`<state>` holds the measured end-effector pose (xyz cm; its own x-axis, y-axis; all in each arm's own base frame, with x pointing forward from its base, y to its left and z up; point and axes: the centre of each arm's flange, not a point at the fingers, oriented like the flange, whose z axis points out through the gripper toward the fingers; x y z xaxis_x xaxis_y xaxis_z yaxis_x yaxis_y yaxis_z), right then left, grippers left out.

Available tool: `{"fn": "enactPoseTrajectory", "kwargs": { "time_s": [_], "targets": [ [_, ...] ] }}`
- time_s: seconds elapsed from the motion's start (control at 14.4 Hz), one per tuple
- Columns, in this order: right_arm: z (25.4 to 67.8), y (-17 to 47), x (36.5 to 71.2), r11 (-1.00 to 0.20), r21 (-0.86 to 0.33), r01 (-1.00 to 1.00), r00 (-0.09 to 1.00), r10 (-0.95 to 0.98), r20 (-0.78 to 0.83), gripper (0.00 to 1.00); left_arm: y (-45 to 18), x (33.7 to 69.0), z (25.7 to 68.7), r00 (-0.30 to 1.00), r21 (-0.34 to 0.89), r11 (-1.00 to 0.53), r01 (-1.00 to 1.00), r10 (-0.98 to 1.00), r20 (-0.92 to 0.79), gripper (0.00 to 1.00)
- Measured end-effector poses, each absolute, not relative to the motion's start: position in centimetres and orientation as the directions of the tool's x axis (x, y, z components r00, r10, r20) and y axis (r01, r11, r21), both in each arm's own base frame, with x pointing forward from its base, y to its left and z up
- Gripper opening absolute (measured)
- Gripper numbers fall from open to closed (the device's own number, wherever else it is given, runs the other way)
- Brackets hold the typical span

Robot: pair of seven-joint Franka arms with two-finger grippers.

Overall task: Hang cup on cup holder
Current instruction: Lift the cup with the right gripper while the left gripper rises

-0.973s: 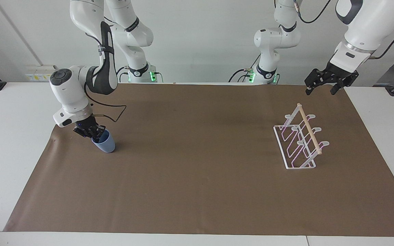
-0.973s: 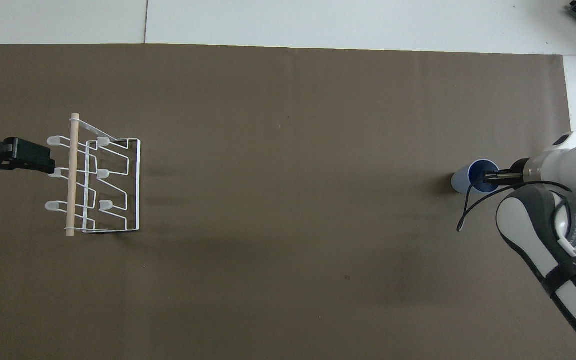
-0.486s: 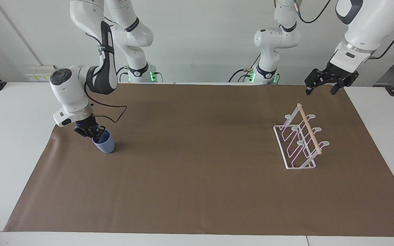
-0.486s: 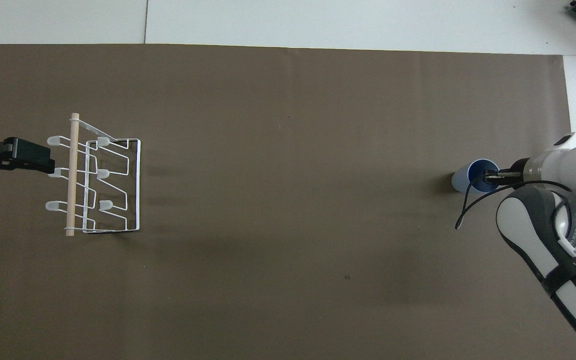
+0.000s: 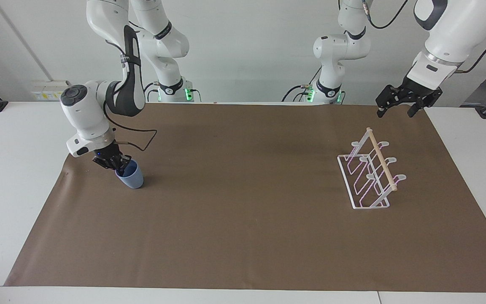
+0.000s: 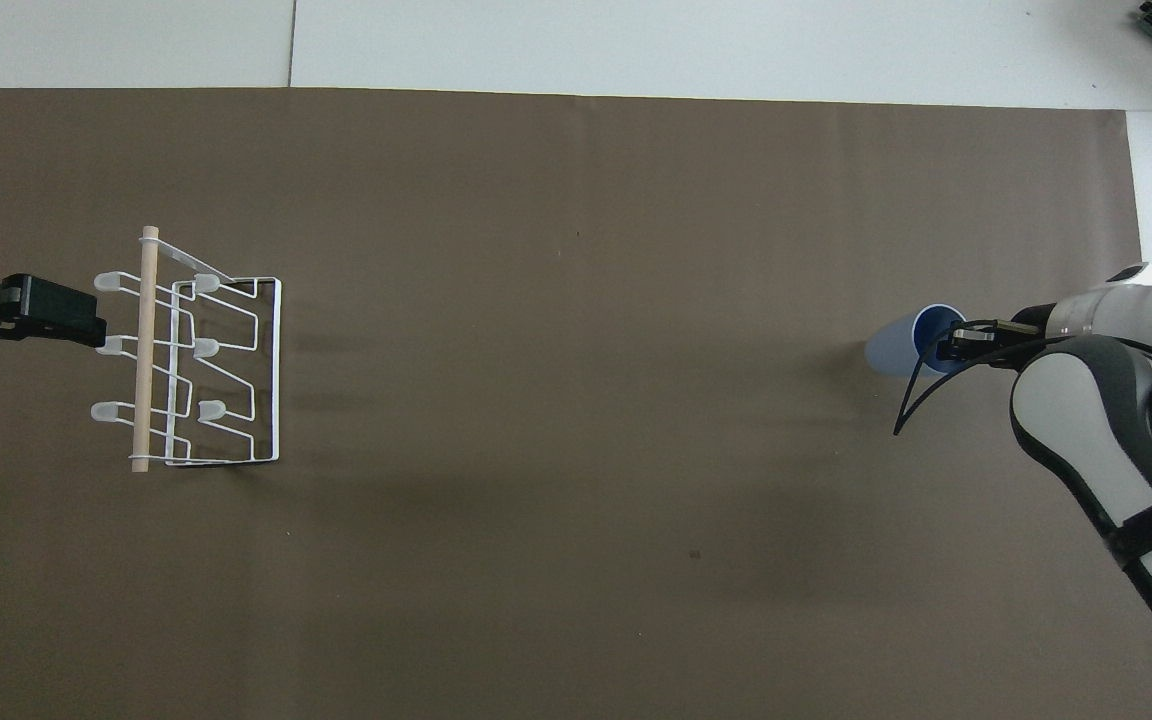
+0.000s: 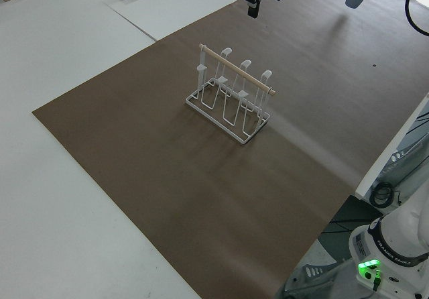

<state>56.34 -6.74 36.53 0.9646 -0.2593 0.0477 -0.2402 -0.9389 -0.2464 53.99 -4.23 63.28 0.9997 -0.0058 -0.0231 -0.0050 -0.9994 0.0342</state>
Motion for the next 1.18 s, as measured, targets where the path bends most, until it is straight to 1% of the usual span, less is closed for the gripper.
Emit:
{"fn": "enactPoseTrajectory", "kwargs": {
  "time_s": [0.21,0.35,0.56,0.76,0.83,1.04,1.18],
  "targets": [
    [37.5,-4.7,56.9,-0.909,-0.330,-0.254,0.962,-0.272,0.008,0.05,-2.2,54.0,63.5,0.999,0.056,-0.998,0.041,0.040,-0.021,1.00],
    [38.6,-2.8,57.3,-0.891,-0.383,-0.242,0.967,-0.254,-0.021,0.05,-1.3,53.8,63.8,0.993,0.122,-0.986,0.113,0.111,-0.030,1.00],
    [39.4,-0.8,57.2,-0.853,-0.500,-0.151,0.988,-0.150,-0.043,0.05,-2.0,53.4,64.4,0.975,0.195,-0.955,0.223,0.215,-0.063,1.00],
    [41.0,1.2,57.1,-0.720,-0.687,-0.096,0.995,-0.071,-0.065,0.05,-3.3,53.4,64.9,0.934,0.316,-0.879,0.356,0.327,-0.143,1.00],
    [41.7,1.7,57.1,-0.677,-0.730,-0.089,0.996,-0.061,-0.064,0.05,-3.6,53.3,65.0,0.916,0.346,-0.849,0.401,0.361,-0.175,1.00],
    [44.6,3.0,57.2,-0.591,-0.806,-0.017,0.999,0.013,-0.031,0.05,-4.5,53.3,65.1,0.859,0.422,-0.748,0.512,0.435,-0.271,1.00],
    [46.8,3.6,57.1,-0.553,-0.833,0.024,0.999,0.043,0.001,0.05,-5.2,52.9,63.5,0.817,0.482,-0.660,0.576,0.464,-0.342,1.00]
  ]
}}
